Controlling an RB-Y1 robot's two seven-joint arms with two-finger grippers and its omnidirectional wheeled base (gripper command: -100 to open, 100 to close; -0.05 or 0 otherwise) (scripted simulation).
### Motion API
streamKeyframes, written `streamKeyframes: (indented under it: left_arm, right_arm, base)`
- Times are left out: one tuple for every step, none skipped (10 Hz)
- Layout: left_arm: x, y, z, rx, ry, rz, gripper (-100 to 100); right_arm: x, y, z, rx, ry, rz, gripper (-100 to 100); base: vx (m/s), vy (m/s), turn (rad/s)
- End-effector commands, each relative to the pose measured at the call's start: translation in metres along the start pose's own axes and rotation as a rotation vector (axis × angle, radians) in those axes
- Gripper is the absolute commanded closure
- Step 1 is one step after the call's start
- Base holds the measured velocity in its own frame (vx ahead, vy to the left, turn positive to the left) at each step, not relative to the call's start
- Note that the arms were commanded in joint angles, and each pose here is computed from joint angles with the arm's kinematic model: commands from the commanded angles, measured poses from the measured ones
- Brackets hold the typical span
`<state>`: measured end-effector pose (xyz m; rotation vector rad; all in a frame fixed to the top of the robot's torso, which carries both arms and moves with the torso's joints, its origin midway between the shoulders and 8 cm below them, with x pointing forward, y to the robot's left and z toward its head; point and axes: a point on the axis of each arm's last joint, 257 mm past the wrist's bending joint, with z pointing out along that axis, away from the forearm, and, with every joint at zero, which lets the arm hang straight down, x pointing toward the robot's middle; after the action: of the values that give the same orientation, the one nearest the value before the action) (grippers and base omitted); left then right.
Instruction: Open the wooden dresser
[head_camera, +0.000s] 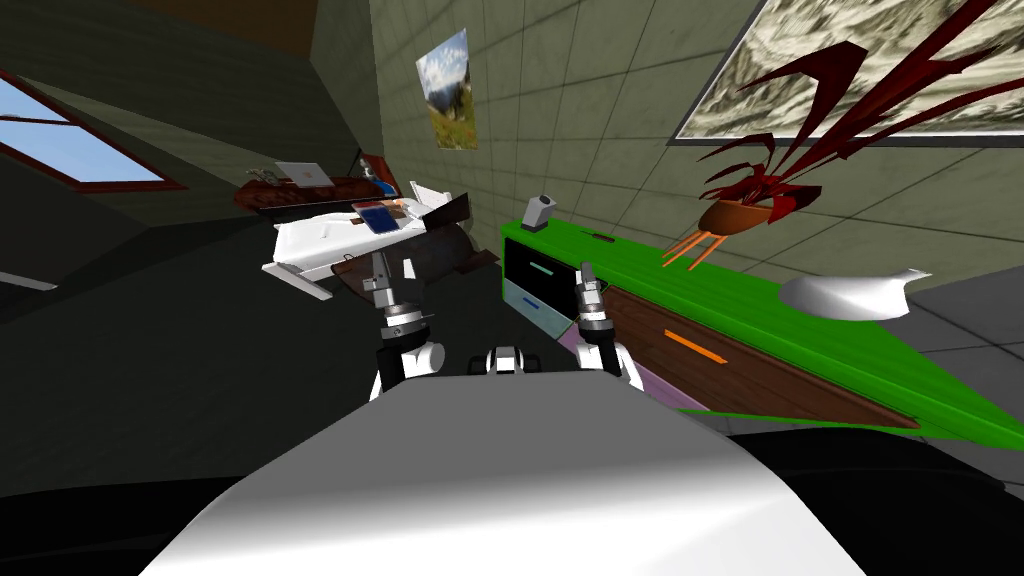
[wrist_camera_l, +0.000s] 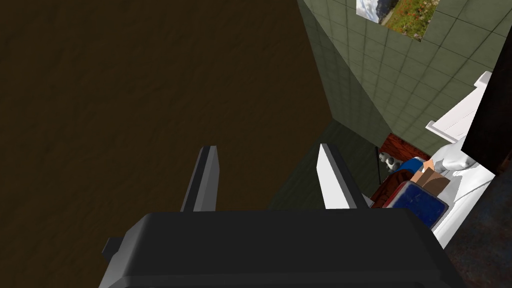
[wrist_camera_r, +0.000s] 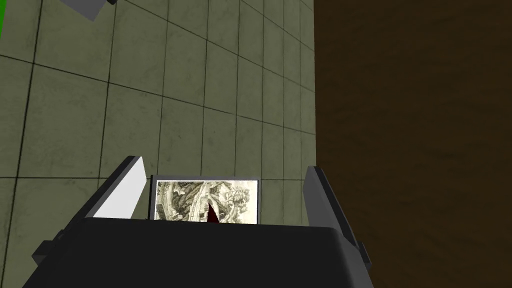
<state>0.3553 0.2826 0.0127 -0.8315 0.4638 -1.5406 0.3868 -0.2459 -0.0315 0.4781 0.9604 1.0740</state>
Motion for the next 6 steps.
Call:
streamKeyframes:
  left_arm:
    - [0.000,0.000,0.000,0.000,0.000,0.000,0]
    - [0.000,0.000,0.000,0.000,0.000,0.000,0]
    - [0.000,0.000,0.000,0.000,0.000,0.000,0]
    - [0.000,0.000,0.000,0.000,0.000,0.000,0]
    - [0.000,0.000,0.000,0.000,0.000,0.000,0]
    - [0.000,0.000,0.000,0.000,0.000,0.000,0]
  right_arm:
    - [0.015,-0.040,-0.002,0.102,0.063,-0.157,-100]
    - [0.017,-0.043,-0.002,0.111,0.070,-0.171,-100]
    - [0.022,-0.061,-0.003,0.156,0.097,-0.240,-100]
    - [0.026,-0.077,-0.005,0.194,0.121,-0.302,-100]
    - [0.027,-0.079,-0.005,0.201,0.127,-0.317,-100]
    - [0.031,-0.097,-0.008,0.243,0.154,-0.386,-100]
  base:
    - [0.058,0.088,0.077]
    - [0.045,0.055,0.020]
    - [0.044,0.042,0.036]
    - [0.062,0.054,0.073]
    - [0.048,0.045,0.030]
    - [0.048,0.052,0.046]
